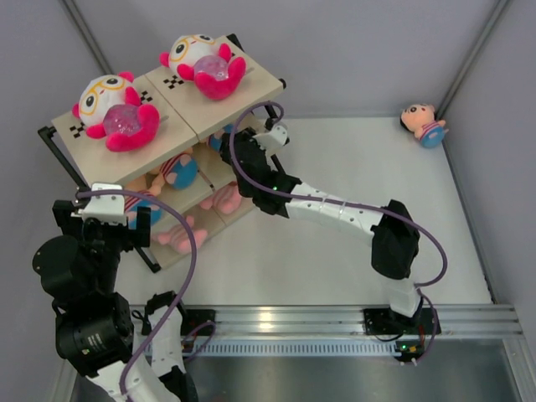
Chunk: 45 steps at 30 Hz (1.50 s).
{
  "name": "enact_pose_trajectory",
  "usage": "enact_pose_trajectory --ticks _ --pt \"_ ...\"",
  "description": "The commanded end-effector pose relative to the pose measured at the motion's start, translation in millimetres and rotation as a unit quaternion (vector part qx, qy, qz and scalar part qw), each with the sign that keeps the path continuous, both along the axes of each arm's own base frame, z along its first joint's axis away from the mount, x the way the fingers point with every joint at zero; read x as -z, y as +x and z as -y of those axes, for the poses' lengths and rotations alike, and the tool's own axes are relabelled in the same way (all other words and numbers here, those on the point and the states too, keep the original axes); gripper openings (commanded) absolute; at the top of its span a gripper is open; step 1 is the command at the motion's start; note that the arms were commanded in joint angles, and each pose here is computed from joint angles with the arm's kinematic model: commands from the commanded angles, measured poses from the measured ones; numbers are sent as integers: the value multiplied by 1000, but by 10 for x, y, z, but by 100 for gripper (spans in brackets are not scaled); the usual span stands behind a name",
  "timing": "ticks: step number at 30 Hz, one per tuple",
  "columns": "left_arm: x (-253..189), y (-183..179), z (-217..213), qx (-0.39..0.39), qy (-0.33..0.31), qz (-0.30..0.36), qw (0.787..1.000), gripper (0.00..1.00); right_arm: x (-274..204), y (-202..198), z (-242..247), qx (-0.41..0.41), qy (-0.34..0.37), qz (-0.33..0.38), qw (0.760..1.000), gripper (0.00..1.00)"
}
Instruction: Place and organize the stuffed toys onto the shelf
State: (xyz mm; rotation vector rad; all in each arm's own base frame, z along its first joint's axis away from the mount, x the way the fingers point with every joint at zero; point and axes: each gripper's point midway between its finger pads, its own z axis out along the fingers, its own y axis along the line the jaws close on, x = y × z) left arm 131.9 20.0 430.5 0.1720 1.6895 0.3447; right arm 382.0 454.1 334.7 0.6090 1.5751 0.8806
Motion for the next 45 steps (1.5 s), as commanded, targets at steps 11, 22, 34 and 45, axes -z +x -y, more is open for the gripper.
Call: enact_pose_trajectory --ticks 11,22,34,45 --pt "-29 4 645 177 -25 24 984 99 -957 -496 433 -63 -28 130 989 41" --pt "505 74 888 257 -83 -31 962 99 -340 -93 2631 -41 -227 65 971 65" --pt "1086 195 962 304 -126 -92 940 99 905 1651 5810 185 -156 -149 959 83" --pt "1200 228 1126 391 -175 -132 894 98 1745 2454 6696 259 -165 -209 928 83"
